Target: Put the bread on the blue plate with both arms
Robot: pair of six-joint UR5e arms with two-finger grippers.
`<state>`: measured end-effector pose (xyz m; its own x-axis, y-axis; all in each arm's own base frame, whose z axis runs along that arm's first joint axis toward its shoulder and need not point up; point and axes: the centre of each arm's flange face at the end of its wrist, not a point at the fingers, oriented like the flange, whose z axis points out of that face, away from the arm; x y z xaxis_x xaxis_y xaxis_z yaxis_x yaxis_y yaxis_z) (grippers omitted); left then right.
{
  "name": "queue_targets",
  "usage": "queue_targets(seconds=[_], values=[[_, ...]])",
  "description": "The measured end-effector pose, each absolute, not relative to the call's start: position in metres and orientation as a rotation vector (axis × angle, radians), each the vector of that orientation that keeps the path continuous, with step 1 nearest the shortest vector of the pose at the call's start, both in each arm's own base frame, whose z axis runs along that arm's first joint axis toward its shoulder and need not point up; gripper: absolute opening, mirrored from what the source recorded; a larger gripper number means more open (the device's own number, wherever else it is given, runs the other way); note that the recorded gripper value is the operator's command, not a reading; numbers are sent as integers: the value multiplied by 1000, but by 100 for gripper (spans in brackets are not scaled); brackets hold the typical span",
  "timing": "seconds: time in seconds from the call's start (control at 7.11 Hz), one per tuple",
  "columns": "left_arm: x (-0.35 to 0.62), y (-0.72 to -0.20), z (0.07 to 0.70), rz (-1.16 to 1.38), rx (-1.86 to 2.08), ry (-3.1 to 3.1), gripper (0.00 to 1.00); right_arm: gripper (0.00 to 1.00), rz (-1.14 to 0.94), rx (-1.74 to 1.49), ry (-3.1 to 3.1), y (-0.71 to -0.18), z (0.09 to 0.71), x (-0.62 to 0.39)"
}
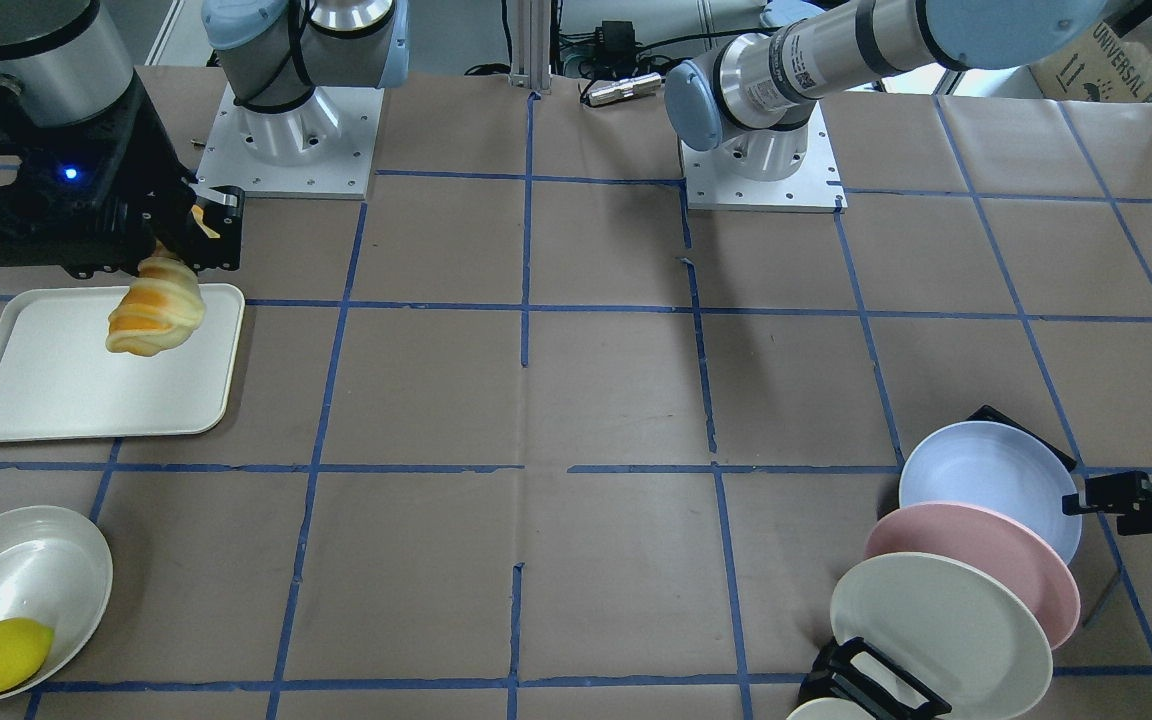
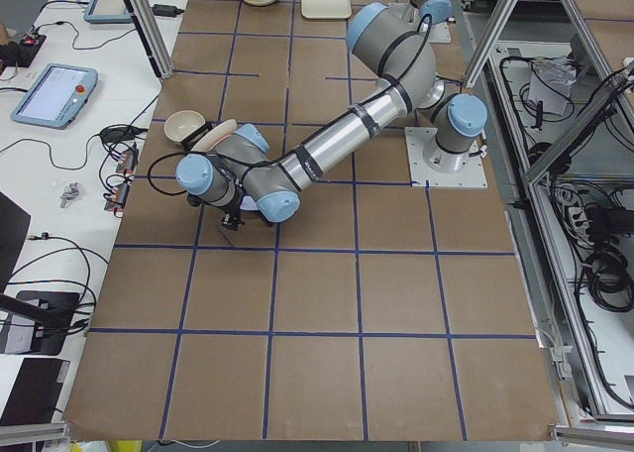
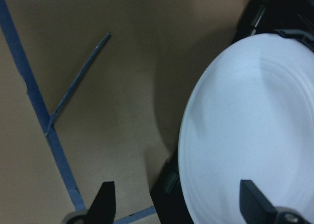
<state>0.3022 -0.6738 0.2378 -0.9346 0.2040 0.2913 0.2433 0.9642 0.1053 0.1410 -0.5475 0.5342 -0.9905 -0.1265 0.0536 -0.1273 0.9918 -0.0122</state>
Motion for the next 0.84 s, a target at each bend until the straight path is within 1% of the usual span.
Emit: queue_targets(seconds=[0.14,0.28,0.56,0.7,0.84], values=[[301,-674,232,-204,-327,-2823,63,3,19,199,-3088,-547,534,148],[300,-673,223,-216,-323,-2810,57,3,17,189,-3095,-546,533,153],[301,-672,211,-238,-315,-2794,24,3,9,181,-3101,-545,532,156],[302,-672,212,-243,-309,-2793,16,3,7,185,-3101,-545,532,158],[302,-672,214,-250,-300,-2791,13,3,6,189,-3101,-544,532,160]])
